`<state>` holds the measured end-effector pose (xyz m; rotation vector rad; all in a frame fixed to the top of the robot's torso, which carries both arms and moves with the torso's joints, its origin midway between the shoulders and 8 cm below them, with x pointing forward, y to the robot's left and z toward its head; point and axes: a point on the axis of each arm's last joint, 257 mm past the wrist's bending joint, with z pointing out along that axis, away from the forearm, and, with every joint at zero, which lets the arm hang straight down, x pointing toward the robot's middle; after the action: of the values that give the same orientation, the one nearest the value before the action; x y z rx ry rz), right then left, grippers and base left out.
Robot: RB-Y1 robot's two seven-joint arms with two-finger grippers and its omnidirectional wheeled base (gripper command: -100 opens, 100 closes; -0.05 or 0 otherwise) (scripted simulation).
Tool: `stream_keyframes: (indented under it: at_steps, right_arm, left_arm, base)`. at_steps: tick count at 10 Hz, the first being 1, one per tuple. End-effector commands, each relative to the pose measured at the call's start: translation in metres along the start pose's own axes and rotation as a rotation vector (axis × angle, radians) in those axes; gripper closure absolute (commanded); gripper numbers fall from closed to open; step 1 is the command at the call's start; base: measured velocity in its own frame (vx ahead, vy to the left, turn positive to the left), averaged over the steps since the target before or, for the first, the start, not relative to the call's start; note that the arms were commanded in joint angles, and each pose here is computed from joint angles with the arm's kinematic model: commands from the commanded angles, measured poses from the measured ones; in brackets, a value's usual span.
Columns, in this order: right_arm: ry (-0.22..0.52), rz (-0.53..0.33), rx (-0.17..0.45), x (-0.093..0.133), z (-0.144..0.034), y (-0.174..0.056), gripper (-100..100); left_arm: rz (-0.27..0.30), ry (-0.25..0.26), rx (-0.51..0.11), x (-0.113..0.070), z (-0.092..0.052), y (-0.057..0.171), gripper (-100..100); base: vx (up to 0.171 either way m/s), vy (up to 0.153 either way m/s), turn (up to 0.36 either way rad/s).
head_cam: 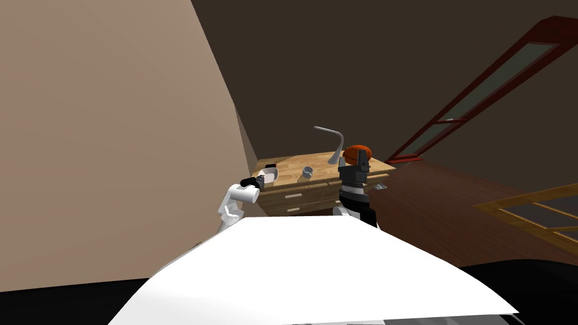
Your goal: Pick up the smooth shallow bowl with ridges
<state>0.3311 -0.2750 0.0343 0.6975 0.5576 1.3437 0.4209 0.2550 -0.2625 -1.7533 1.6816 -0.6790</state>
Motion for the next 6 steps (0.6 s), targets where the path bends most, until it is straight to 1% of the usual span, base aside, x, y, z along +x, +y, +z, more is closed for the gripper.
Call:
stream_keyframes:
  at_steps: [1, 2, 3, 6]
  right_arm:
    - [0.000, 0.000, 0.000, 0.000, 0.000, 0.000, 0]
    - [0.000, 0.000, 0.000, 0.000, 0.000, 0.000, 0]
    - [0.000, 0.000, 0.000, 0.000, 0.000, 0.000, 0]
    - [0.000, 0.000, 0.000, 0.000, 0.000, 0.000, 0]
  left_arm:
    - [0.000, 0.000, 0.000, 0.000, 0.000, 0.000, -100]
    - [0.000, -0.001, -0.005, 0.000, 0.000, 0.001, 0]
    - [-0.001, -0.002, -0.004, -0.001, 0.008, 0.002, -100]
    - [-0.001, -0.002, -0.004, -0.001, 0.019, 0.004, -100]
  base:
    - [0.017, 0.003, -0.005]
    - [0.000, 0.000, 0.000]
    - [0.016, -0.001, -0.006]
    - [0.022, 0.001, -0.006]
